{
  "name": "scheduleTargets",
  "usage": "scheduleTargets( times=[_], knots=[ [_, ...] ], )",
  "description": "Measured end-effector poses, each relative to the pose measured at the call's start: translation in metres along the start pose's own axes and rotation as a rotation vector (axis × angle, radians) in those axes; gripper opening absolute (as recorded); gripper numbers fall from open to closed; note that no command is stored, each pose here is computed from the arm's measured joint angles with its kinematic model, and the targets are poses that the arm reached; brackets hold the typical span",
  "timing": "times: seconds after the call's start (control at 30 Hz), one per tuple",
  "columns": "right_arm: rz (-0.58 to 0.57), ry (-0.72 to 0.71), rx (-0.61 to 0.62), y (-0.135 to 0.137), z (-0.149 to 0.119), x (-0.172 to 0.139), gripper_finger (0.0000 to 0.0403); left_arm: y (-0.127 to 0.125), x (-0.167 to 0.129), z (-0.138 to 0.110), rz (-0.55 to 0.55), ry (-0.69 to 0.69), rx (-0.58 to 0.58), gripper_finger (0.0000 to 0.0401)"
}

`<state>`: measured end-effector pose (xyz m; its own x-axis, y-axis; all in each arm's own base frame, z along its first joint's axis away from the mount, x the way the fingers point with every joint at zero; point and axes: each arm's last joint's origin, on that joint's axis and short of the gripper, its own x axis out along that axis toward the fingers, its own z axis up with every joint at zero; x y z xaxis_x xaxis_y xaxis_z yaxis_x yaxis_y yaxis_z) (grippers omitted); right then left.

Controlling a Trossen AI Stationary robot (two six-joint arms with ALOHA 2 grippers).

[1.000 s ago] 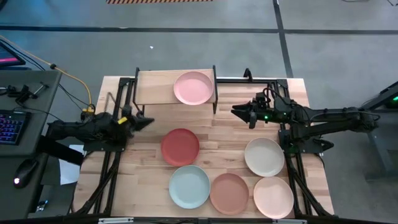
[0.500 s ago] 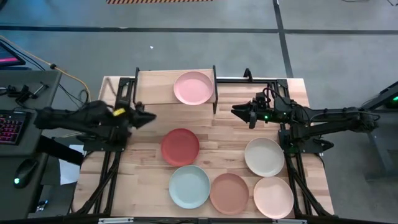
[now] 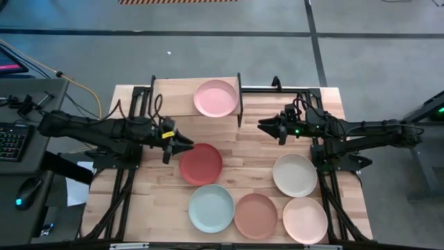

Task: Place and stack plates onto a shelf
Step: Put the orange plate on the shelf

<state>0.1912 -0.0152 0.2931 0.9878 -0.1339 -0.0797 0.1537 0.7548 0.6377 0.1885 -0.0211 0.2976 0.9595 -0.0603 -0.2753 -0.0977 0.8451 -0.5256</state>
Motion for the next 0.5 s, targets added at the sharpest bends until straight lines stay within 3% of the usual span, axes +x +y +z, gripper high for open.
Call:
scheduleTargets(
  times=[0.5],
  knots=[
    [0.015,0.013,-0.026,0.0004,-0.0004,0.0000,0.0172,-0.0023,-0.0033,0.0002,-0.065,0.028,0.003,0.0104]
  ],
)
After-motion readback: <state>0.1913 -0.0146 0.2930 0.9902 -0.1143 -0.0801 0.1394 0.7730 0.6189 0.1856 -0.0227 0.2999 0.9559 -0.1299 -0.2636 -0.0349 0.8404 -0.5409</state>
